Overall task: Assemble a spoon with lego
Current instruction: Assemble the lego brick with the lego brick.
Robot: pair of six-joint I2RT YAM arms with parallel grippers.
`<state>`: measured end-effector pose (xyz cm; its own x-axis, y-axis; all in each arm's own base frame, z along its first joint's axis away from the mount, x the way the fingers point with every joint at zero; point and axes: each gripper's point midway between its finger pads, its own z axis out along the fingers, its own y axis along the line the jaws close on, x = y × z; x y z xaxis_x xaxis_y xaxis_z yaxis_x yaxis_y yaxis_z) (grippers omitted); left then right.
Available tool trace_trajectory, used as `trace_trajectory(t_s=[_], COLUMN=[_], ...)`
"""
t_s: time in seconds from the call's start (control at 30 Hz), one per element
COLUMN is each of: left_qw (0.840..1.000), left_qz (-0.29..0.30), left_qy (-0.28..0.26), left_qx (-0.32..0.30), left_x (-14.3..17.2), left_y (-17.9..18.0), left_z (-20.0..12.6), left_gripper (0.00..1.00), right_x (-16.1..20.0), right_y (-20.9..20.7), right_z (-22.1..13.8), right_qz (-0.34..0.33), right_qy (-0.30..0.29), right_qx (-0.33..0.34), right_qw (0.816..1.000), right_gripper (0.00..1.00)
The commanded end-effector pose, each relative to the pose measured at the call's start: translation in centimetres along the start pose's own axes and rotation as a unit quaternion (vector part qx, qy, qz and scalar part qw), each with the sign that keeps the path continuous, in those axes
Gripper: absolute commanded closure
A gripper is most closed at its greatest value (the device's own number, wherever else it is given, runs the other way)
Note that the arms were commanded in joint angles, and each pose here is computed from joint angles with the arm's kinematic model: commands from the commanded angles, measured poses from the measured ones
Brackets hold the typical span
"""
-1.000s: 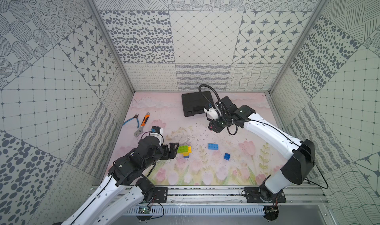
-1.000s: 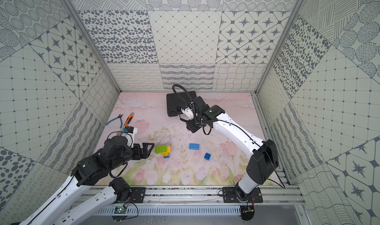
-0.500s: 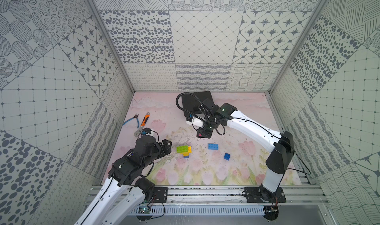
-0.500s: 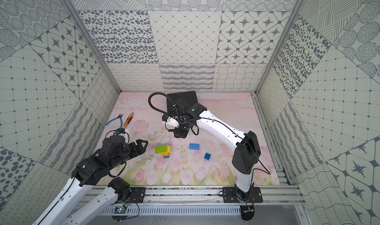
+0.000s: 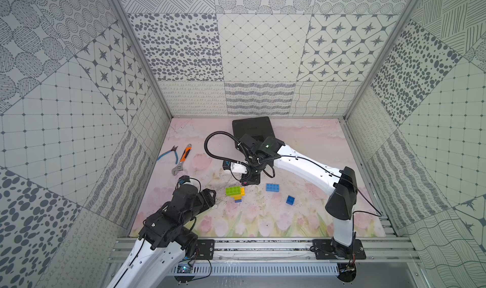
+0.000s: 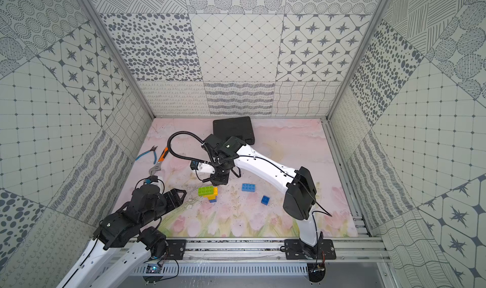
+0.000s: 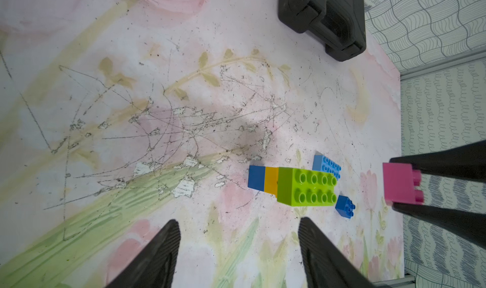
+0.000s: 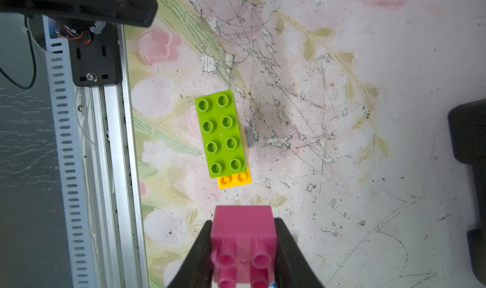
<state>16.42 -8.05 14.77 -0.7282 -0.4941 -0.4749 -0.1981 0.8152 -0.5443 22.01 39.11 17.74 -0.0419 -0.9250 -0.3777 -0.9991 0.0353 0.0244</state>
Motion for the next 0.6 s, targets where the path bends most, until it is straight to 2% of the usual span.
trace_trajectory(t_s=[0.0,0.23,0.57], left_qw=[1.000,1.000,0.998], left_qz=[-0.027,-0.009,0.002], left_qy=[-0.002,-0.001,-0.037], left_qx=[0.015,0.030,0.043], left_x=[0.5,0.7,-0.1], left_y=[0.2,0.0,0.2], left_z=[0.4,0.4,-0.8], left_gripper=[0.30,0.28,0.16], right_x=[-0.1,1.1,1.3], right_y=[0.1,0.6,1.1], right_z=[0.6,1.5,2.4], right_qz=[-0.022,-0.037,-0.051], right_qy=[0.017,0.051,0.062], right_qx=[-0.003,0.000,-0.005], right_qw=[1.000,0.998,0.997], right_gripper=[0.90,0.90,0.90])
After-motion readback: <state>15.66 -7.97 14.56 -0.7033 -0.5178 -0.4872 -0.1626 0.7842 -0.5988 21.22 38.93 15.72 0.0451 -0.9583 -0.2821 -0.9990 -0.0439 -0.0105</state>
